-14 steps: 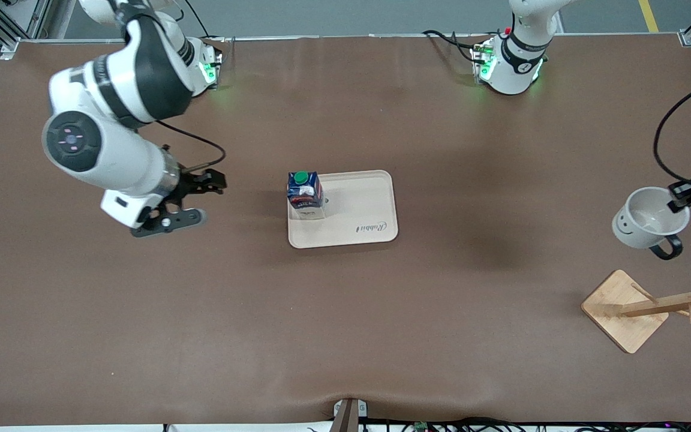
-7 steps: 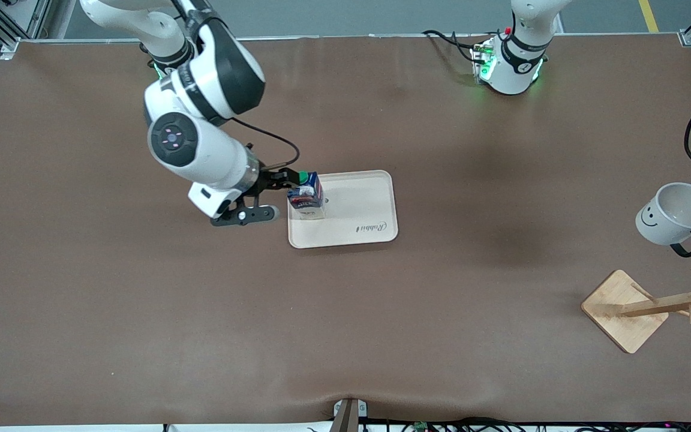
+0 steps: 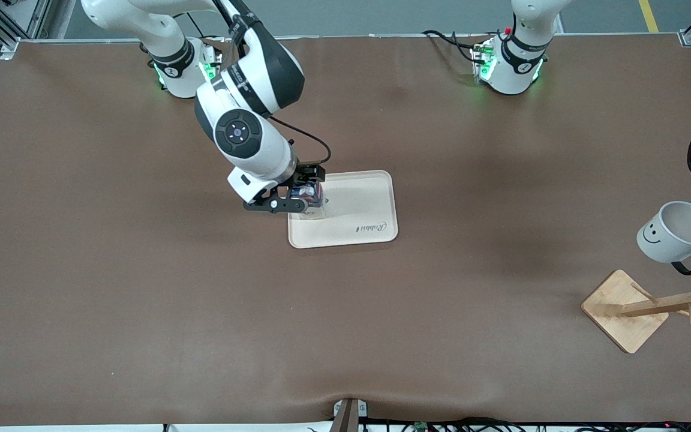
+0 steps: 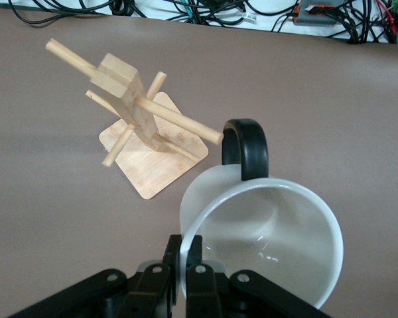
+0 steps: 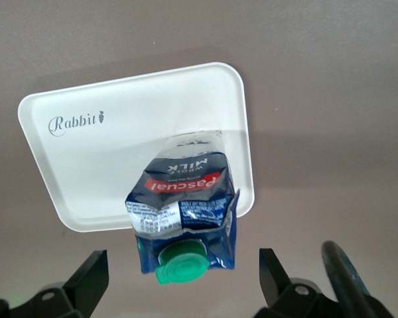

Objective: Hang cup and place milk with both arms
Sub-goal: 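Hang the mug handle on the stand peg while the right gripper lifts milk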

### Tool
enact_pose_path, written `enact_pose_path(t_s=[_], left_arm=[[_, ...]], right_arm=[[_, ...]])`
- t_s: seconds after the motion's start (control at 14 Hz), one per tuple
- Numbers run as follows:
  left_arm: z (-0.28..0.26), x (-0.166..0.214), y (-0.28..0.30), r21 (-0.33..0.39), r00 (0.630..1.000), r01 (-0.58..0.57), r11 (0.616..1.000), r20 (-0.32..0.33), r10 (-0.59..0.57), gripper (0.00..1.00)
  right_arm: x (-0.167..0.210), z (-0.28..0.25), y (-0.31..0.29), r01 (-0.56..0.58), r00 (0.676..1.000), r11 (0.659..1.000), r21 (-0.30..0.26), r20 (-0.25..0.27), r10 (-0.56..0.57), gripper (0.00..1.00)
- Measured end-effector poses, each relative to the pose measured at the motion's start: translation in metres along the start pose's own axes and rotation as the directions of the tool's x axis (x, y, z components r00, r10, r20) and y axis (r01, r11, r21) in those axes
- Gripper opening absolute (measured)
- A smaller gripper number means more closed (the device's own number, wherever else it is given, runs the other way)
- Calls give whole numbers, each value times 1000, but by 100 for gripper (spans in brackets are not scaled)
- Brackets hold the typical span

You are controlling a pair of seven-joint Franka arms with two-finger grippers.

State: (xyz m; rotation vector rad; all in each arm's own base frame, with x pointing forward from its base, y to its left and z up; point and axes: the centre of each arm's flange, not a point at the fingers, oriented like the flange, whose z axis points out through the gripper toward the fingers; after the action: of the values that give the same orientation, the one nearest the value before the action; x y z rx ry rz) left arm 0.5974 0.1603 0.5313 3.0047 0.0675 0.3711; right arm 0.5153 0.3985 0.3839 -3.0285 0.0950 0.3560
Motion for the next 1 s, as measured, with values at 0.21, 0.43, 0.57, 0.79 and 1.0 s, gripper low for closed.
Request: enact_pose_path(t_s=[0.21, 0.43, 0.57, 0.79, 1.0], left_arm=[[3, 0, -24, -39, 1000, 4, 999, -13, -4, 7], [22, -2, -55, -90, 1000, 8, 996, -22, -10, 7], [35, -1, -70, -101, 999, 4, 995, -37, -7, 7], [45, 4, -79, -104, 999, 8, 995, -47, -13, 7], [42, 12, -84, -104, 998, 7, 995, -67, -14, 17]], right_arm=[[-1, 15, -6, 20, 999, 1000, -13, -44, -20, 100], [-5, 41, -10, 41, 994, 999, -17, -100, -42, 100], [-8, 50, -11, 46, 993, 999, -24, -104, -48, 98], [-7, 47, -8, 39, 995, 999, -30, -96, -42, 72], [-5, 27, -10, -43, 995, 999, -23, -94, 40, 71]])
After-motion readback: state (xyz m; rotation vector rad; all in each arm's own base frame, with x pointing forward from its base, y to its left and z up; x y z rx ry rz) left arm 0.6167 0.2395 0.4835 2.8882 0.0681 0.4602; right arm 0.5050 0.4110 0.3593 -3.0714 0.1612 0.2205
